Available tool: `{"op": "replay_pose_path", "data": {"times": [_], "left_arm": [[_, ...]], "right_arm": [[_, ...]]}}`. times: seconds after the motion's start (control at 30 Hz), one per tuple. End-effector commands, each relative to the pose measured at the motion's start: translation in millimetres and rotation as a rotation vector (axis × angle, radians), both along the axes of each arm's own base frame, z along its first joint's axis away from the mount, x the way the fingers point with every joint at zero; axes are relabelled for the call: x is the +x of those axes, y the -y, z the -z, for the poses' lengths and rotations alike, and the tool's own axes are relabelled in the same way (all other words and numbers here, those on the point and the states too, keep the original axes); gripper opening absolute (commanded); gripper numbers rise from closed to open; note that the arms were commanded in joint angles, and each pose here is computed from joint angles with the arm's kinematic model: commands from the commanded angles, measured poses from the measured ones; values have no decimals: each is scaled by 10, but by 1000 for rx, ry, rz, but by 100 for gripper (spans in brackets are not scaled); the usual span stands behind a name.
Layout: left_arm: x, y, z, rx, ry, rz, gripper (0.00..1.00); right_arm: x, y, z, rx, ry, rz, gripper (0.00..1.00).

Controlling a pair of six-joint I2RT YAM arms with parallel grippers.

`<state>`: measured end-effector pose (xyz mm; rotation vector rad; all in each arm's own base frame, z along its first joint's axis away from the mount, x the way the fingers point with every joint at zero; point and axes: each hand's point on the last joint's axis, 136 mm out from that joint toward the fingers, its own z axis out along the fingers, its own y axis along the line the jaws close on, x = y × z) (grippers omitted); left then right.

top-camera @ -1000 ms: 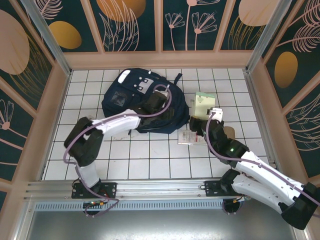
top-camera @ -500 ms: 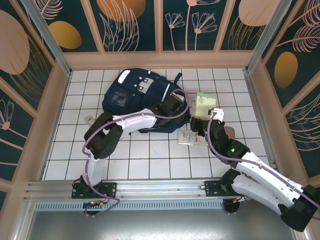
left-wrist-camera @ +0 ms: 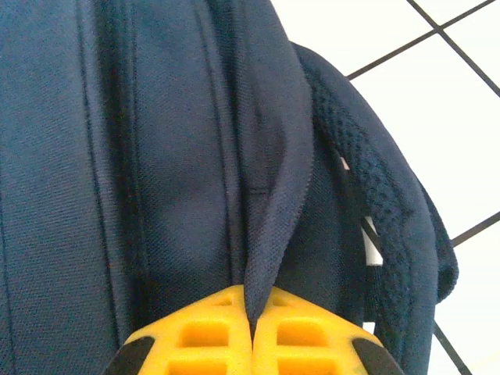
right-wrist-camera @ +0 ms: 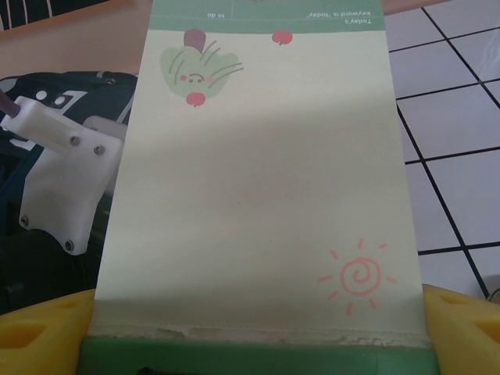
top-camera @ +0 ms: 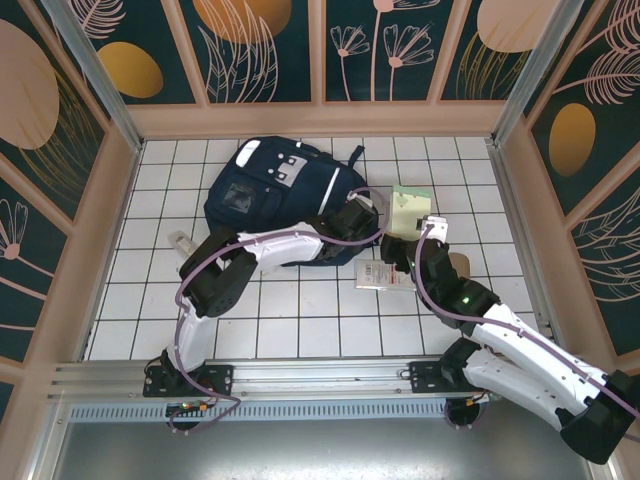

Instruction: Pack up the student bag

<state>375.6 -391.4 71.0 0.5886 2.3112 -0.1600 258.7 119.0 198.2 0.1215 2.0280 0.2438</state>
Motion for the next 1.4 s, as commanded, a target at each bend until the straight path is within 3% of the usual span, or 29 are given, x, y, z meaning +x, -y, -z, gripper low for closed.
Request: {"op": "replay_pose_path", "data": {"times": [0.0,0.23,0.43,0.57,0.7,0.97,1.03,1.2,1.37], "left_arm": [[78,-209,-242,22,63,-78,0],[13,-392,-847,-47,143,-116,0],[-187,-479,-1049,-67,125,-46,0],[-435,-648,-940,-13,80,32,0],[-551,-823,-796,3,73,23,0],[-539,-618,-548,-17,26,75,1],[-519,-573,-418,-1,4,82,7],[-487,-519,-293,7,-17,72,33],[-472,-496,-236,13,-26,74,32]], "right_arm": [[20,-10,-78,45,31,2,70],[21,-82,-89,60,37,-35,70],[15,-138,-99,73,37,-64,69],[11,-166,-76,81,35,-77,69],[25,-203,-55,82,33,-88,69],[28,-230,-58,88,25,-95,69],[18,-222,-63,88,25,-95,69],[12,-217,-36,89,26,-95,69],[18,-229,-37,88,24,-98,69]]}}
